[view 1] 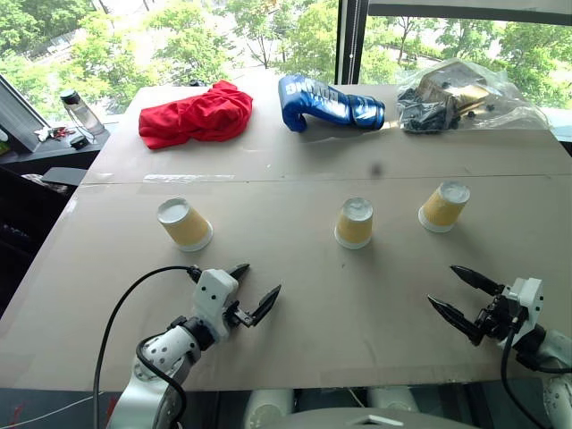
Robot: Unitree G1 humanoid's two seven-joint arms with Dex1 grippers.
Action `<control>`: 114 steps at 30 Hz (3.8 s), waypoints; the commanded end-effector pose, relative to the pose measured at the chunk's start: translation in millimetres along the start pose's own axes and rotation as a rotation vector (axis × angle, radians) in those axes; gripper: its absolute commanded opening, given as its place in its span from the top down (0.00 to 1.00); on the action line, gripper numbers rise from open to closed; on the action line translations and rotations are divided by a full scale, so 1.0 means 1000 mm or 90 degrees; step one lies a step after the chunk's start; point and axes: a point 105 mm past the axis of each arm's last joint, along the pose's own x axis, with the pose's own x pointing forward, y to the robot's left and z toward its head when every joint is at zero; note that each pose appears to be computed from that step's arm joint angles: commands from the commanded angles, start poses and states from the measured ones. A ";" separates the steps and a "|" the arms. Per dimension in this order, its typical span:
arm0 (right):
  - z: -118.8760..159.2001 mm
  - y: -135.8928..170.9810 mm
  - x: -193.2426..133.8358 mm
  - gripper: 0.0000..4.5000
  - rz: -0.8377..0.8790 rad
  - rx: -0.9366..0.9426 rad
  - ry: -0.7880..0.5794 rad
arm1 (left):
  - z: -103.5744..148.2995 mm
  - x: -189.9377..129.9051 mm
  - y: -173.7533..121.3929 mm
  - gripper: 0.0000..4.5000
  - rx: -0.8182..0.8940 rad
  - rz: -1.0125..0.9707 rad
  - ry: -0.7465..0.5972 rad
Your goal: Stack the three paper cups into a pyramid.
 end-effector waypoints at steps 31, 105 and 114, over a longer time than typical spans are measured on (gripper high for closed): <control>0.031 -0.001 0.061 0.00 0.041 -0.048 -0.071 | 0.049 -0.002 0.000 0.01 0.045 -0.156 -0.074; 0.138 -0.043 0.133 0.01 -0.277 -0.268 -0.261 | 0.182 0.031 0.003 0.00 0.127 -0.354 -0.178; 0.122 -0.076 0.113 0.01 -0.399 -0.219 -0.216 | 0.188 0.035 -0.002 0.00 0.134 -0.382 -0.181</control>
